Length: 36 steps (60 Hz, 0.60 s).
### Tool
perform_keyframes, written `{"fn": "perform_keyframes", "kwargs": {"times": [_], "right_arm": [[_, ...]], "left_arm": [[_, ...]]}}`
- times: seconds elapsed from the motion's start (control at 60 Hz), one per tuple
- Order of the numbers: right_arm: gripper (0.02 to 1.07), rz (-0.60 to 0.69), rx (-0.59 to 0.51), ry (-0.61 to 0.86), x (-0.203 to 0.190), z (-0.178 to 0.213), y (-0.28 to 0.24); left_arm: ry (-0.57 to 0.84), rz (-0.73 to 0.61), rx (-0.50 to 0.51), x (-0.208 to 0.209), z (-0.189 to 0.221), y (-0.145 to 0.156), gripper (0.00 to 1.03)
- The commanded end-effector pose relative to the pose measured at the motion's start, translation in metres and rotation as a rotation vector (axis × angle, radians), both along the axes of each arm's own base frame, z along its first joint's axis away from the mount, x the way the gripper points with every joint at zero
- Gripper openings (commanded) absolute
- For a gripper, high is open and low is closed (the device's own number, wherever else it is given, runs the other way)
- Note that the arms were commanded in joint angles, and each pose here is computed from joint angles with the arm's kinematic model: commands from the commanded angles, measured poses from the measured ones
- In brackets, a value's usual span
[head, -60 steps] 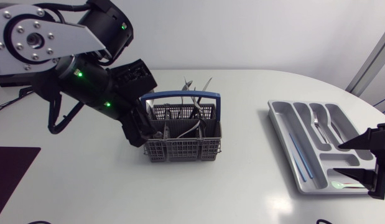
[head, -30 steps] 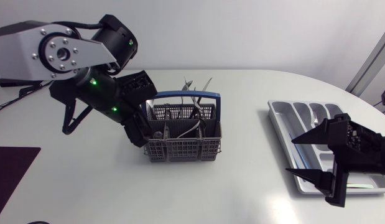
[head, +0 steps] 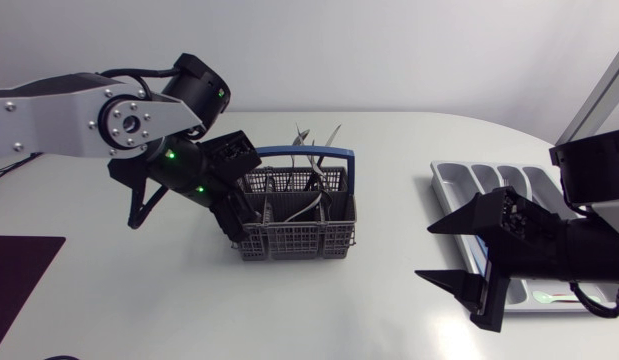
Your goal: Sort the cutlery from the basket into the organizer compartments.
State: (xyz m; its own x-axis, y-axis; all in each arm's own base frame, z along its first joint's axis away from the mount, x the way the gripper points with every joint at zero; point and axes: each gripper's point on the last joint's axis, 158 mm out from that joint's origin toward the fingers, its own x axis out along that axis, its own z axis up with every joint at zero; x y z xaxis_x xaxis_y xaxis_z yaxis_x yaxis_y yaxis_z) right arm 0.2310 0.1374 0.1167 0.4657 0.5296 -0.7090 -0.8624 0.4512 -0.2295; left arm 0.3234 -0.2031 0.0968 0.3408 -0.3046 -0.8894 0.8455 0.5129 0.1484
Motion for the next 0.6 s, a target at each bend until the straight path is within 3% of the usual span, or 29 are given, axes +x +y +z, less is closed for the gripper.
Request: {"fn": "perform_keyframes", "kwargs": {"times": [0.0, 0.317, 0.583], "right_arm": [[0.89, -0.019, 0.002, 0.053, -0.005, -0.016, 0.000], [0.89, -0.011, 0.009, 0.058, -0.009, -0.019, 0.004], [0.89, -0.006, 0.008, 0.046, -0.011, -0.018, 0.007]], "left_arm": [[0.044, -0.013, 0.017, -0.005, -0.018, 0.003, 0.47], [0.093, -0.012, -0.006, -0.006, -0.031, 0.002, 0.42], [0.101, -0.015, -0.025, -0.006, -0.033, -0.003, 0.24]]}}
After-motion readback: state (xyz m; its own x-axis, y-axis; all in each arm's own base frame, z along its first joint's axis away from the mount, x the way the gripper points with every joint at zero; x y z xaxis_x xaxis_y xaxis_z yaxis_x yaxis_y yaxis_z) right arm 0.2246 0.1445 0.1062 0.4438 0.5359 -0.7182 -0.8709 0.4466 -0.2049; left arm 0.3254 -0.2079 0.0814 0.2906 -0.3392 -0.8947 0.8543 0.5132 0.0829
